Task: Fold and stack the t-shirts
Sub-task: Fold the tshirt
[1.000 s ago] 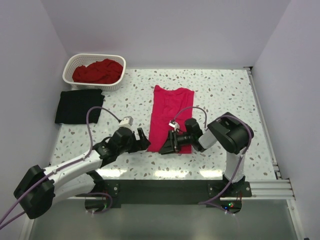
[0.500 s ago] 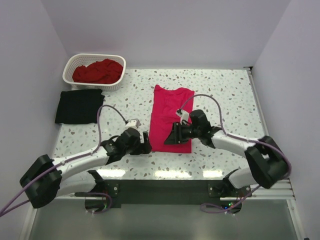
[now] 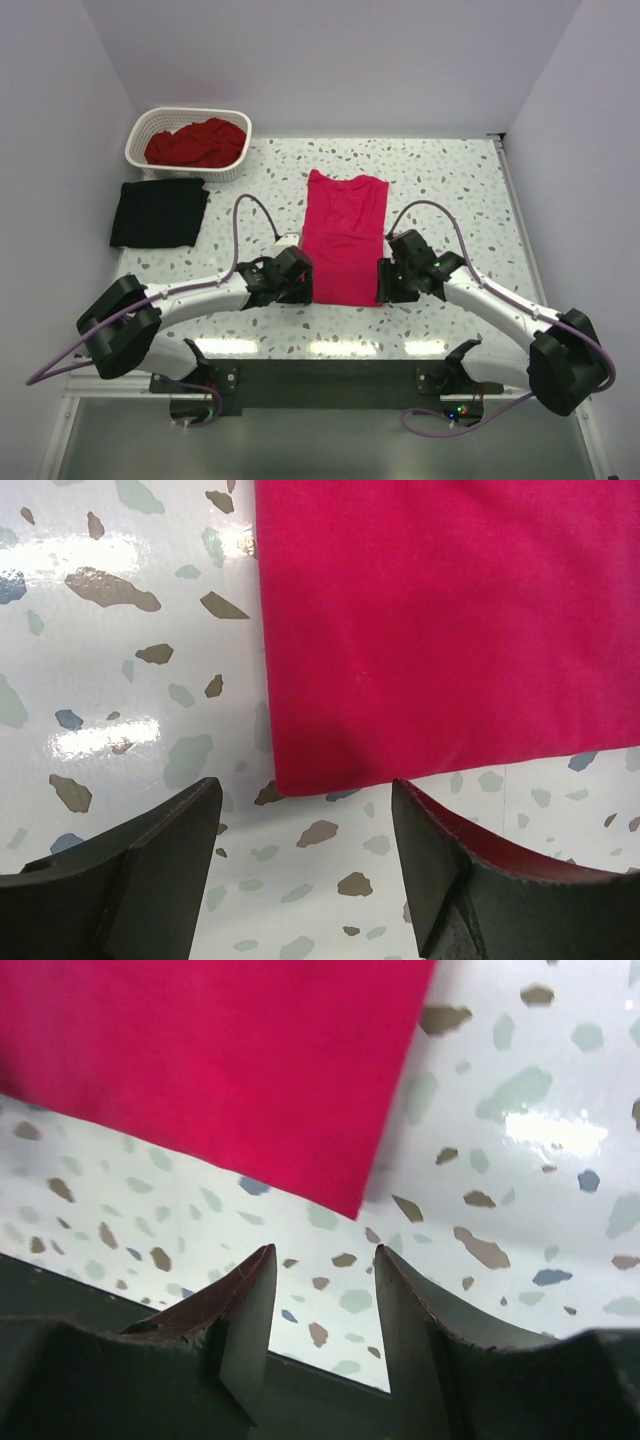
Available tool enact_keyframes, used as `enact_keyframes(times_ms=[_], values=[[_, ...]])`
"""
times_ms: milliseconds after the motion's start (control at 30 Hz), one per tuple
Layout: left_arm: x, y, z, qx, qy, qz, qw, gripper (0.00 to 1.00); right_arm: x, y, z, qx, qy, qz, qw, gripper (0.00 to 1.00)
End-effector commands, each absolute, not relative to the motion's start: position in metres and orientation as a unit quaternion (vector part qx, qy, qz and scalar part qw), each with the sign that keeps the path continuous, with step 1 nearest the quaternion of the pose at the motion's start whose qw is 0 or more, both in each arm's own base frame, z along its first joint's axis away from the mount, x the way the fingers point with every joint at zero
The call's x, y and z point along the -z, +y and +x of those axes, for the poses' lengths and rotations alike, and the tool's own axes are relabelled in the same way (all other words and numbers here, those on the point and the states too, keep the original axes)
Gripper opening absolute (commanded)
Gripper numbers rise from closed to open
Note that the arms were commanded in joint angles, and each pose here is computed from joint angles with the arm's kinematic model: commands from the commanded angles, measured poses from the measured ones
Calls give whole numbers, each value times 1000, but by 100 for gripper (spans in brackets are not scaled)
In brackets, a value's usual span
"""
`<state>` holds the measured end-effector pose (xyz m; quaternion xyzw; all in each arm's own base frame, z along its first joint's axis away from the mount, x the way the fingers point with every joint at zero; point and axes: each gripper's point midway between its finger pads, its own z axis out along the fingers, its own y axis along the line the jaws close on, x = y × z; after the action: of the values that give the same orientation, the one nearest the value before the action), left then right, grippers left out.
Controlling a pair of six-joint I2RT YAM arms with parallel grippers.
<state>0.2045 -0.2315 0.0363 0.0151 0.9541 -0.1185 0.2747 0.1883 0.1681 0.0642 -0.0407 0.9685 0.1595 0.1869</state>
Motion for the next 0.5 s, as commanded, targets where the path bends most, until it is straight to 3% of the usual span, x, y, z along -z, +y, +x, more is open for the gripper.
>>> enact_keyframes(times_ms=[0,467], values=[[-46,-235,215,108,950,19,293,73,-46,153,179,-117,979,-16,166,47],[-43,-233,213,107,951,17,291,73,-21,159,196,-89,983,-10,161,43]])
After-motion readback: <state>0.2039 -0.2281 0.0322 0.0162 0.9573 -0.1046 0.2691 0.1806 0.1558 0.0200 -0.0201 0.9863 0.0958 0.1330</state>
